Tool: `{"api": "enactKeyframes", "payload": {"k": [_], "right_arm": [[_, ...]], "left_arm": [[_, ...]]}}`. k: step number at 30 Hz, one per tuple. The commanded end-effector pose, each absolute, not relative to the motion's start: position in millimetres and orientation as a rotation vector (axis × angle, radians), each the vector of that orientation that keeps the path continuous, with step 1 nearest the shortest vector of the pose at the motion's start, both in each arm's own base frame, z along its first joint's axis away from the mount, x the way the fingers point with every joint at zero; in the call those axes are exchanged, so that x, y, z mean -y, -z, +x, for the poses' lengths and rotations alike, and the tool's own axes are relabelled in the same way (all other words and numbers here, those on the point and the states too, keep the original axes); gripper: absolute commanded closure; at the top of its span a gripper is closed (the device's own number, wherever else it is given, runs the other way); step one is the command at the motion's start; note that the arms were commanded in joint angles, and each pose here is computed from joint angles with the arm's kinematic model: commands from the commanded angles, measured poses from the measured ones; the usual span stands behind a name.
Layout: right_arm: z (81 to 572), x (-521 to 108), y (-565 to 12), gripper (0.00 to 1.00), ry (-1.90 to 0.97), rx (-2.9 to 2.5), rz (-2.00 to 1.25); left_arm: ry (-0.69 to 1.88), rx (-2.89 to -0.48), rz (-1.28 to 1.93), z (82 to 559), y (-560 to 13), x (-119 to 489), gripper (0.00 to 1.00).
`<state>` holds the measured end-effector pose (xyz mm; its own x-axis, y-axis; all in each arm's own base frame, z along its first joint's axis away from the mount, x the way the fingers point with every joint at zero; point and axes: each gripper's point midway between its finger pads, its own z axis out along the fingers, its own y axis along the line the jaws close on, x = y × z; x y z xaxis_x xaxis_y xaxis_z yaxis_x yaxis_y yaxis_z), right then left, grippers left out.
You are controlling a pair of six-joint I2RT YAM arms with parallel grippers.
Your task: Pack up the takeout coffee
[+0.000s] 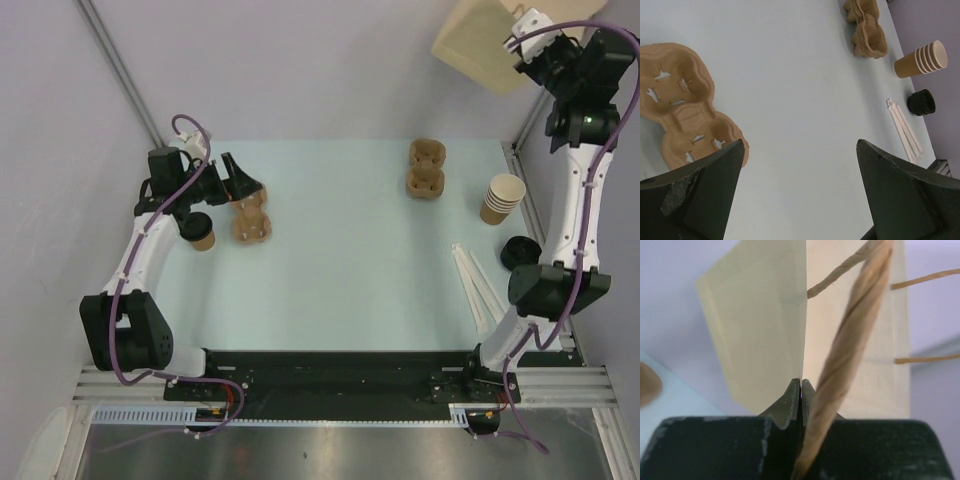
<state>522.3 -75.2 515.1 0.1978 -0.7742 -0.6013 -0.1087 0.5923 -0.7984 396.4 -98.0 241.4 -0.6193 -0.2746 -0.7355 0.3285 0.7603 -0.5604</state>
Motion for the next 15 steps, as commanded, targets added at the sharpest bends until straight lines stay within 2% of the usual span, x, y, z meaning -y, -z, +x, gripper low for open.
{"api": "enactKeyframes", "payload": {"k": [1, 8, 10, 15], "right_arm": [[468.6, -1.3, -568.5, 1.00, 0.481, -1.100, -0.948], [401.8, -125.6, -542.1, 1.00, 0.274, -1.009, -1.154], [394.1, -146.5, -514.4, 1.00, 0.218, -1.034, -1.209], [335.9, -203.3, -465.7, 1.00, 0.085, -0.996, -1.392]], "left_arm": [[0.771, -2.015, 0.094, 399.0, -266.7, 90.5, 0.00], [0.720, -2.021, 0.070, 392.1, -261.7, 80.4, 0.00], [0.724, -2.034, 0.059, 389.6, -257.6, 78.3, 0.00], [0.731, -2.047, 0.061, 381.5, -253.8, 75.9, 0.01]]}}
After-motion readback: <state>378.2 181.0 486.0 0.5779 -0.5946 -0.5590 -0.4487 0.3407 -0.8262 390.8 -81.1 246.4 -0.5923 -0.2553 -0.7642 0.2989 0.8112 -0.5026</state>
